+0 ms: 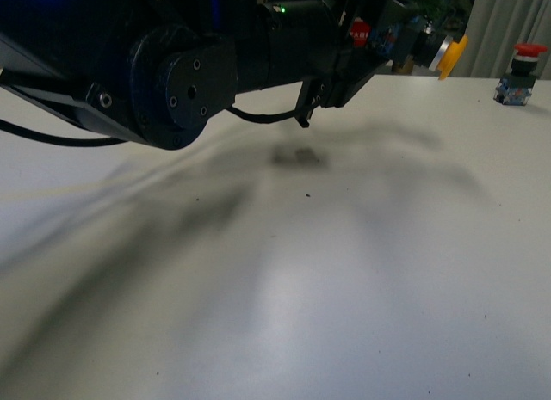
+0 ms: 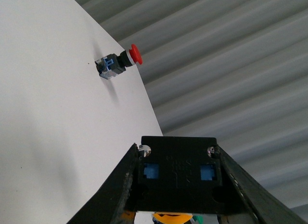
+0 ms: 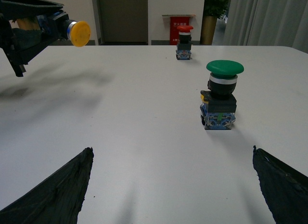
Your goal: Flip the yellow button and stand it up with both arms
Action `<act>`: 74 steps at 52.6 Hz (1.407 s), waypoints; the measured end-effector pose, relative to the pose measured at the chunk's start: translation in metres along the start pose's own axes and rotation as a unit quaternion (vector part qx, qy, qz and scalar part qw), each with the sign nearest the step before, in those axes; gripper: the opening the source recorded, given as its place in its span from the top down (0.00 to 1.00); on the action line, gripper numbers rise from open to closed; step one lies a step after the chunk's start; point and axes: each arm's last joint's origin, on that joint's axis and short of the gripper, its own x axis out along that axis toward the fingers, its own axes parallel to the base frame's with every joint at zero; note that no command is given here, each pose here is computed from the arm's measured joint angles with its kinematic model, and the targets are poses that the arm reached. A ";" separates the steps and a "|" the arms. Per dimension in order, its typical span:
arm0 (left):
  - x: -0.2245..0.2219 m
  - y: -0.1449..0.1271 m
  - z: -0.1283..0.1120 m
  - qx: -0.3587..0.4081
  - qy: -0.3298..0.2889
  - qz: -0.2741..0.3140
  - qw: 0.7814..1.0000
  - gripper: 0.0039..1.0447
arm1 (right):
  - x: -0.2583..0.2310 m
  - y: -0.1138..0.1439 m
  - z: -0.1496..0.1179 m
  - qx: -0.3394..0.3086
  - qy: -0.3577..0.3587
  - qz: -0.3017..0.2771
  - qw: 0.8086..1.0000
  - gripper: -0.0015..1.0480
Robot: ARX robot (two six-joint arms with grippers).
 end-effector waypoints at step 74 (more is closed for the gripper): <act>0.000 0.000 0.000 0.001 0.000 0.000 1.000 0.66 | 0.052 0.073 0.114 0.403 0.125 0.081 0.903 0.07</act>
